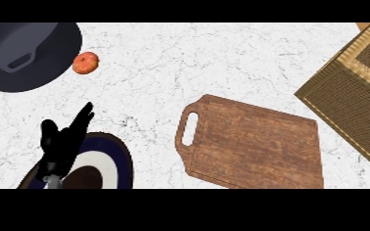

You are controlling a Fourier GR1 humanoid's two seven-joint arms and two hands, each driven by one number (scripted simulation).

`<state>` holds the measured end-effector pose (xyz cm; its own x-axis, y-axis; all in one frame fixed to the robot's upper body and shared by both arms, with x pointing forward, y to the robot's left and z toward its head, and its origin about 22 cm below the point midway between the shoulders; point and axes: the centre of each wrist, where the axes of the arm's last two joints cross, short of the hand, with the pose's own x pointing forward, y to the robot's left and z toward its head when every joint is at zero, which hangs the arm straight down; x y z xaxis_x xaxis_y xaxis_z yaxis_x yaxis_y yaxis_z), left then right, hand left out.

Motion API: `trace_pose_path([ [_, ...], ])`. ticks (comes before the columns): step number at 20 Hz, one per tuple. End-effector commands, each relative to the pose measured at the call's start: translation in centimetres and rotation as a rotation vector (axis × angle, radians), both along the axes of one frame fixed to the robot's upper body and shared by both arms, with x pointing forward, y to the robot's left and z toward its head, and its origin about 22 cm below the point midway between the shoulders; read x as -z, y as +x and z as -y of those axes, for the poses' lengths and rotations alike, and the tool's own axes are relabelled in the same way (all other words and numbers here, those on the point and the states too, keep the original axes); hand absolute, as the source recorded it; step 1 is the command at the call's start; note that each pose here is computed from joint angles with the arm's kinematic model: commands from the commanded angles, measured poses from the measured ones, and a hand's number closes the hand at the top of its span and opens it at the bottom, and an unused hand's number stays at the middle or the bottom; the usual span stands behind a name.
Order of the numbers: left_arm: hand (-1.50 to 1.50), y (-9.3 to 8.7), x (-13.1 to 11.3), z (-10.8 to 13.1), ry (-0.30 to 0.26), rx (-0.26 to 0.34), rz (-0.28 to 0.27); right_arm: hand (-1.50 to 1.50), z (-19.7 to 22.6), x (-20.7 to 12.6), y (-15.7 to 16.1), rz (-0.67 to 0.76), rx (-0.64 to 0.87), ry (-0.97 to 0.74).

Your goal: Pick the cupcake from the cutting board and place it in the basket

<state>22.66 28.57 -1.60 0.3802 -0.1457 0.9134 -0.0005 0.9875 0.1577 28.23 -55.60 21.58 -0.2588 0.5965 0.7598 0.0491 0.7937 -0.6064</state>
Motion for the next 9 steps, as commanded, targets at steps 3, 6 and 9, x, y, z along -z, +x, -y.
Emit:
trace_pose_path([
  [3,0.0,-1.8,2.8,0.6,-0.033,-0.018,-0.162,-1.5,2.6,-0.5,-1.2,-0.031,0.101,0.152],
  [6,0.0,-1.4,2.9,0.4,-0.018,-0.01,-0.138,-1.5,3.3,-1.5,-1.6,0.002,0.165,0.165],
  [9,0.0,-0.6,1.7,0.3,-0.02,-0.025,-0.128,-1.5,5.1,-2.0,-4.1,-0.024,0.171,0.162],
])
